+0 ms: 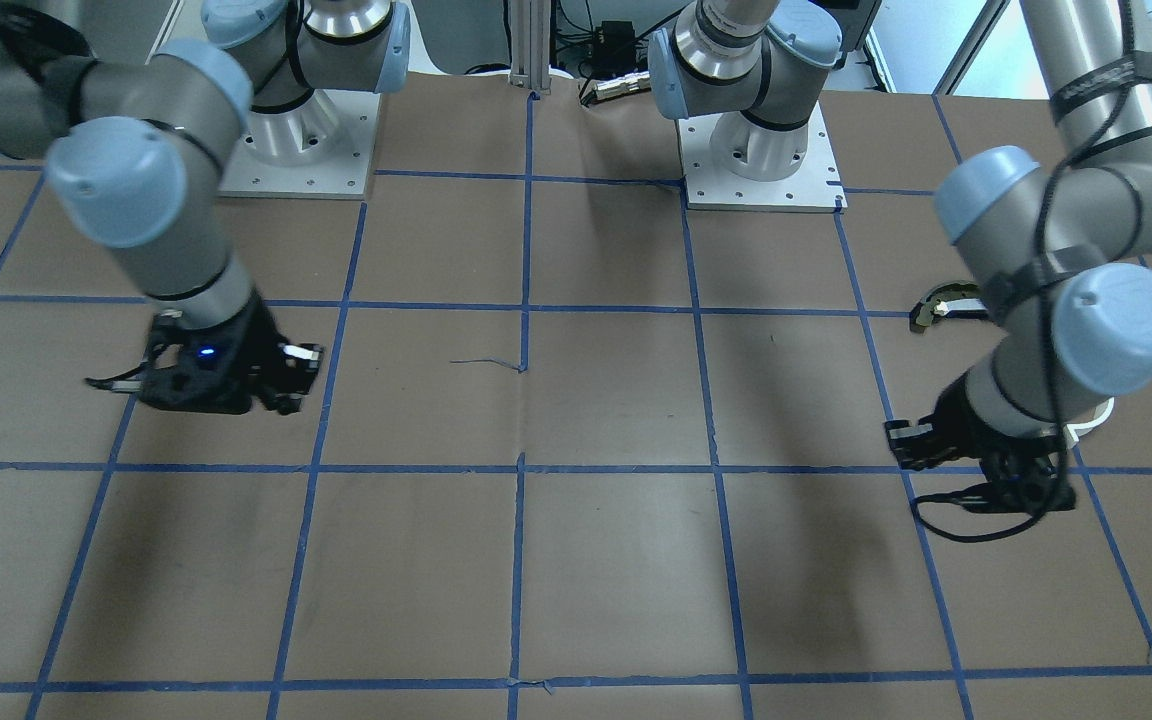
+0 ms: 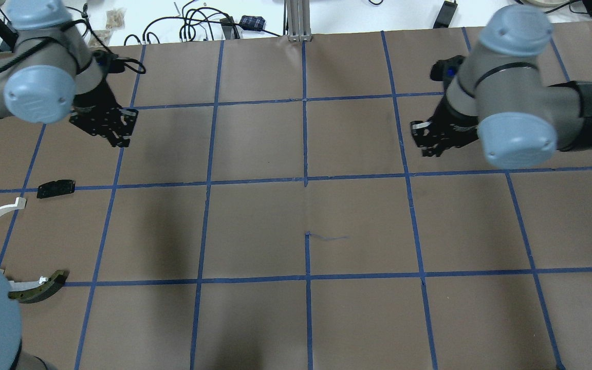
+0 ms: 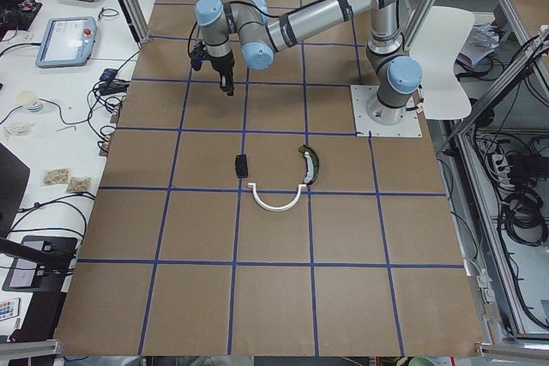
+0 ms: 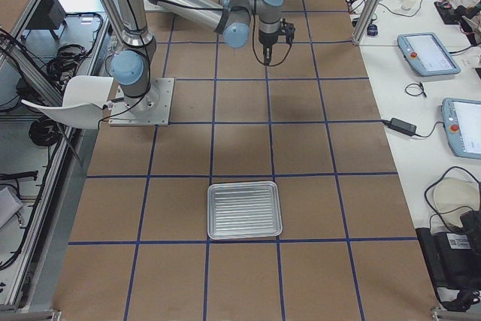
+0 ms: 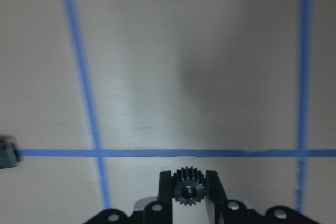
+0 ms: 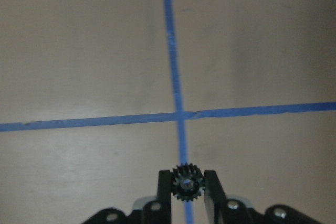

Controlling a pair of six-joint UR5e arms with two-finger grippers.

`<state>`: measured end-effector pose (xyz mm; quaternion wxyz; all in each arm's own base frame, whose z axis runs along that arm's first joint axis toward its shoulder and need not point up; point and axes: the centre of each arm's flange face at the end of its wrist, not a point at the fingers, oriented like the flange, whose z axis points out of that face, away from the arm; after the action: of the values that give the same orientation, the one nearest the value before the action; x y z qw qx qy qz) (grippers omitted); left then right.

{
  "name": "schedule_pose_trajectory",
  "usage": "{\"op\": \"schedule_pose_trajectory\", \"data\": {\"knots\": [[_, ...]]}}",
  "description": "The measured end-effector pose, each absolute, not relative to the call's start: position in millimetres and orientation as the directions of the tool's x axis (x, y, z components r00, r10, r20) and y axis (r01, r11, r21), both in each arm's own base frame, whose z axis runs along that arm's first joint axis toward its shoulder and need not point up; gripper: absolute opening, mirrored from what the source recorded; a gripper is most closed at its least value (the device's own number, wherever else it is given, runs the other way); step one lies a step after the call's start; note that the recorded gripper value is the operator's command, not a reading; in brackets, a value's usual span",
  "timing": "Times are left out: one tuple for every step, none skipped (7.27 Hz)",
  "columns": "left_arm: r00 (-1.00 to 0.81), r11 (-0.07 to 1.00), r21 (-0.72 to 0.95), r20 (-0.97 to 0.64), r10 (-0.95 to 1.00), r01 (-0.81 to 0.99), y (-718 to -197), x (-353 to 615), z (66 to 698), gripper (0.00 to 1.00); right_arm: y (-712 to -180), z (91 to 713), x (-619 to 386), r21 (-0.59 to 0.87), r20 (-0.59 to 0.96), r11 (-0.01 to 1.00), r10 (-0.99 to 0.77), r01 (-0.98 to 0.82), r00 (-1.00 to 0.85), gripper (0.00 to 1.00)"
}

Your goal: Place bearing gear from tray to pile

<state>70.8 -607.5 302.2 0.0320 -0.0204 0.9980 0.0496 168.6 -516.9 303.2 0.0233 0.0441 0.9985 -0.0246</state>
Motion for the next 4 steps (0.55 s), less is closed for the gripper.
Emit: {"op": "schedule_pose_trajectory", "data": {"knots": [[-0.997,0.992,0.115,-0.052,-0.055,-0.06,-591.4,138.3,296.0,0.0,-497.2,286.0,244.0,-0.05,-0.064,0.992,0.115,0.118,-0.991,0.14],[-0.997,0.987,0.14,-0.034,-0.072,-0.076,-568.3,196.6,283.2,0.0,-478.0,265.6,303.3,-0.062,-0.081,0.991,0.11,0.115,-0.991,0.12],[-0.994,0.979,0.172,-0.01,-0.109,-0.109,-544.5,242.2,264.3,0.0,-464.6,242.9,343.0,-0.073,-0.094,0.993,0.087,0.094,-0.992,0.19],[-0.99,0.968,0.209,0.016,-0.143,-0.137,-524.6,269.3,240.3,0.0,-457.0,222.0,365.7,-0.073,-0.103,0.995,0.066,0.073,-0.992,0.49]]}}
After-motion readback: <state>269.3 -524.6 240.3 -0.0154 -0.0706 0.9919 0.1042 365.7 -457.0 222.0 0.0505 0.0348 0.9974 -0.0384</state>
